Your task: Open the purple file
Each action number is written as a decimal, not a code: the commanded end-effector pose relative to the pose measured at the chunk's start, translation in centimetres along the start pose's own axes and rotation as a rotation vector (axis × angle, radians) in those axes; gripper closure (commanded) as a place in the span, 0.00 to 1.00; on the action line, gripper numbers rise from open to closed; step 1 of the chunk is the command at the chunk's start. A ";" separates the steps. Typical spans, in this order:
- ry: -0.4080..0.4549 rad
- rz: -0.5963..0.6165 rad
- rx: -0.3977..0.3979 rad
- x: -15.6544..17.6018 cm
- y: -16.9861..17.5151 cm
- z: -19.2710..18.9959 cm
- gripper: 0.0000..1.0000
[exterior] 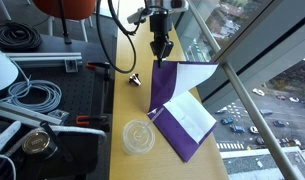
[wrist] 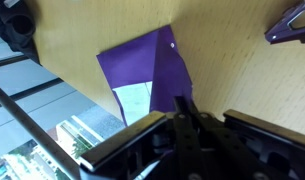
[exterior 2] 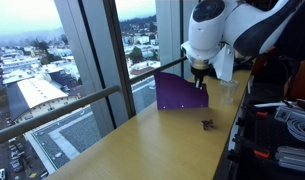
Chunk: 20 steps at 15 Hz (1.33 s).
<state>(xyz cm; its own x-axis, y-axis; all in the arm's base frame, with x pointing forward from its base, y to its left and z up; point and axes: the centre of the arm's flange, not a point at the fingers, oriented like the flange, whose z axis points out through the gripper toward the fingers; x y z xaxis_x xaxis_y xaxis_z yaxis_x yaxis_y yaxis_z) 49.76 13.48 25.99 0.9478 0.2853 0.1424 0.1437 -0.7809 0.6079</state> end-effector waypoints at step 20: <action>-0.052 0.230 0.056 3.5 -3.8 -1.0 1.00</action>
<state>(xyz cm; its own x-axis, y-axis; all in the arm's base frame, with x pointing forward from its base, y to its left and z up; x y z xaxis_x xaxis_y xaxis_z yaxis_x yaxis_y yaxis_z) 50.96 18.13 25.08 0.9683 0.1133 0.2225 -0.0273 -0.8377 0.5455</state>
